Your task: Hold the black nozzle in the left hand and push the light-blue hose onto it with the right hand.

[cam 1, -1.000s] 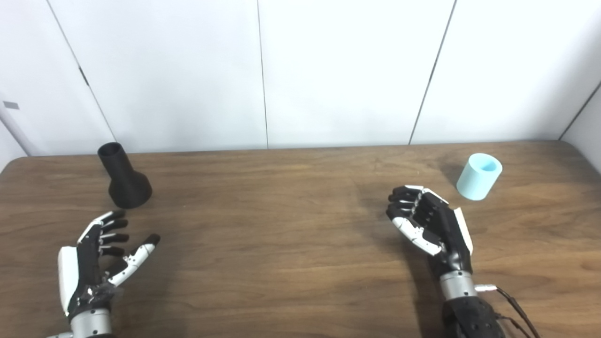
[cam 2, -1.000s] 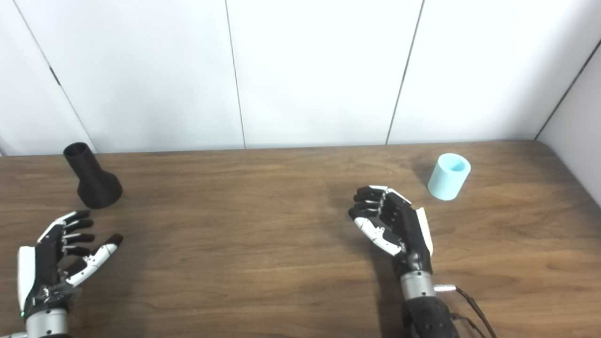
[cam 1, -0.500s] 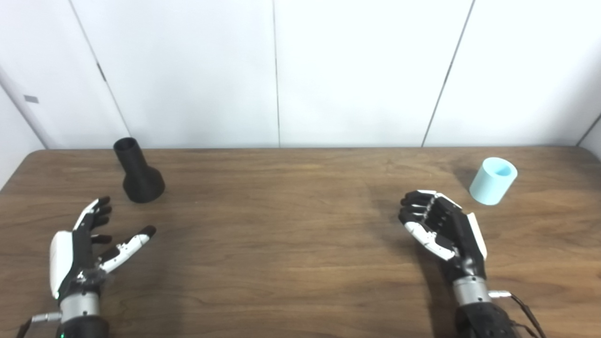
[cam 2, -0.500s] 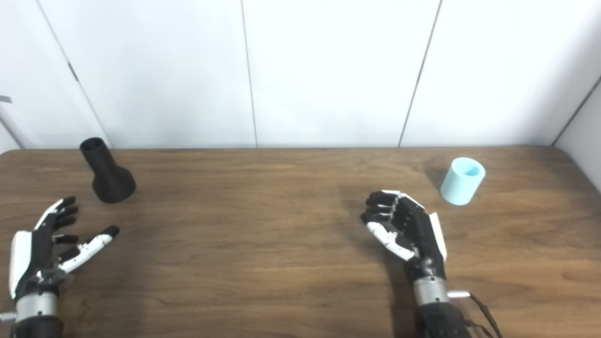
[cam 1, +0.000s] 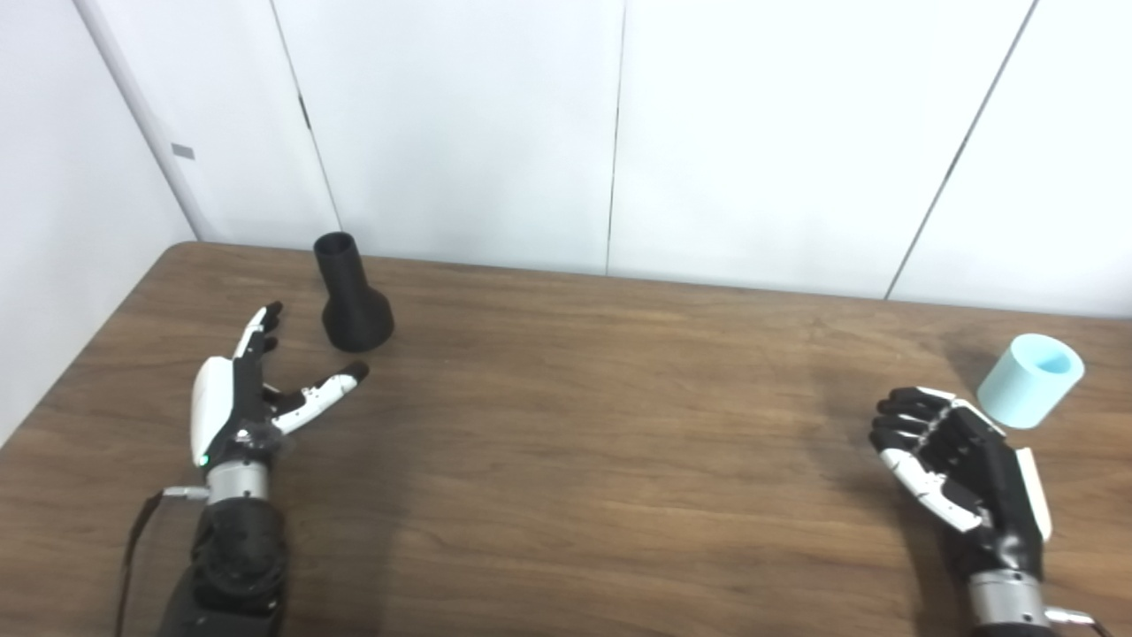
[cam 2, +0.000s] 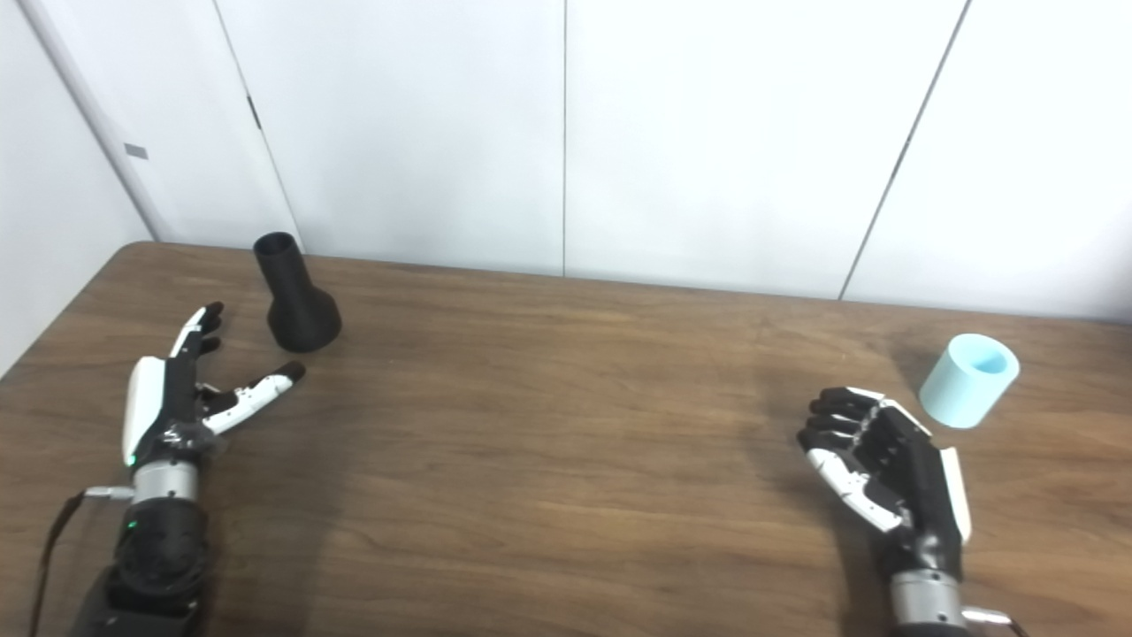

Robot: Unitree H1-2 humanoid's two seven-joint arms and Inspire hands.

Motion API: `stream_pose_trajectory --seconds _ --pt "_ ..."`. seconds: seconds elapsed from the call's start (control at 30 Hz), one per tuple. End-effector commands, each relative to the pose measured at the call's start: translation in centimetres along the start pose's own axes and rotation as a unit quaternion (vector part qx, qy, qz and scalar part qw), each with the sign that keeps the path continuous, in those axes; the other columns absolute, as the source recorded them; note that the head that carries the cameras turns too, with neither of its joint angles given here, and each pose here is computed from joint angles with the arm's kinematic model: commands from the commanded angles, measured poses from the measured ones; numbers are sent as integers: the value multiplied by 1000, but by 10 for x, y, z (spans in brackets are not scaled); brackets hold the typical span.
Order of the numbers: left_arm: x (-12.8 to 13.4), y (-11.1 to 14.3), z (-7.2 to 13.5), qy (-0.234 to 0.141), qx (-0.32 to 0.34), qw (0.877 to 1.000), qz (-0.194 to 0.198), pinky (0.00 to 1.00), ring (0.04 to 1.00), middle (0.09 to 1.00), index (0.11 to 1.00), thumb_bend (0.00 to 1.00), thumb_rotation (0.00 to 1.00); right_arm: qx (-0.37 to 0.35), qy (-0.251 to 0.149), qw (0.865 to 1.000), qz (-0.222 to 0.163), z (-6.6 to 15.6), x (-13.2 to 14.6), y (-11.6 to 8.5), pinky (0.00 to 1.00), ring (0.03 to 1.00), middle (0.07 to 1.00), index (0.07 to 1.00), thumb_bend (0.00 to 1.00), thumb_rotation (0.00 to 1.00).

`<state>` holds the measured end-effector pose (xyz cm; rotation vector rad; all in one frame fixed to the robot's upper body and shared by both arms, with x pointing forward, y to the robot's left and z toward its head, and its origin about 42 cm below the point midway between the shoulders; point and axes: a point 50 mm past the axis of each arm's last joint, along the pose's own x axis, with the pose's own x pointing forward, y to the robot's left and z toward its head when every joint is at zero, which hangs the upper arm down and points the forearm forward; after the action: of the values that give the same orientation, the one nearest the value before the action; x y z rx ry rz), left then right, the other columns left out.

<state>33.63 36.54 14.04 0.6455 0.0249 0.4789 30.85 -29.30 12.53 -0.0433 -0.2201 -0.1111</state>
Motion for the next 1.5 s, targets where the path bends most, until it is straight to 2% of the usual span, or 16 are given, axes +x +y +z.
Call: stream_pose_trajectory --seconds 0.0,0.23,0.43,0.57,0.63,0.73,0.8,0.87,1.03,1.13,1.17,1.27,1.33,1.4,1.47 --pt "3 0 -5 17 18 1000 -1 729 840 897 911 1000 448 -4 -42 999 2 14 10 -9 496 579 603 589 235 1" --pt "12 -6 8 34 26 999 -17 689 820 891 909 1000 401 17 -33 999 -5 29 11 -9 452 554 588 569 182 0" --pt "39 -9 10 75 114 990 -42 680 837 916 901 1000 367 -4 -38 999 3 41 8 -7 431 547 588 563 138 0" --pt "59 -7 7 99 148 983 -48 630 801 880 875 1000 311 -15 -45 999 6 46 7 -7 421 541 578 550 135 0" --pt "65 -7 5 104 160 981 -49 616 785 867 869 1000 317 -17 -48 999 8 47 7 -7 412 541 577 547 137 0" --pt "71 -7 2 108 169 978 -50 615 778 852 857 1000 317 -23 -45 999 9 49 8 -8 397 532 569 537 144 93" --pt "72 -8 4 110 172 978 -51 630 792 862 866 1000 308 -23 -37 999 4 48 8 -10 399 524 564 531 185 181" --pt "73 -9 3 110 176 977 -50 635 786 855 858 1000 306 -22 -33 999 3 46 9 -11 399 520 561 529 197 207" --pt "76 -12 0 111 187 975 -52 777 821 868 867 1000 301 -21 -30 999 1 44 9 -13 396 519 561 529 228 251" --pt "76 -12 0 103 194 974 -61 735 761 822 849 1000 310 -23 -30 999 1 44 9 -13 388 509 554 521 238 270" --pt "75 -12 2 102 194 973 -69 741 766 820 846 1000 320 -24 -30 999 1 44 9 -13 386 507 552 519 242 281" --pt "73 -11 8 93 196 971 -103 842 862 878 880 1000 325 -23 -30 999 3 43 9 -14 385 504 549 515 257 308" --pt "71 -12 11 88 195 969 -125 812 892 907 880 1000 316 -21 -29 999 4 44 9 -13 384 505 550 516 263 303" --pt "68 -12 14 77 200 966 -148 783 880 898 857 1000 306 -22 -29 999 3 45 8 -13 382 505 551 516 268 305" --pt "65 -13 16 58 217 958 -176 826 883 888 837 1000 293 -25 -28 999 2 46 8 -13 386 507 552 518 276 310"
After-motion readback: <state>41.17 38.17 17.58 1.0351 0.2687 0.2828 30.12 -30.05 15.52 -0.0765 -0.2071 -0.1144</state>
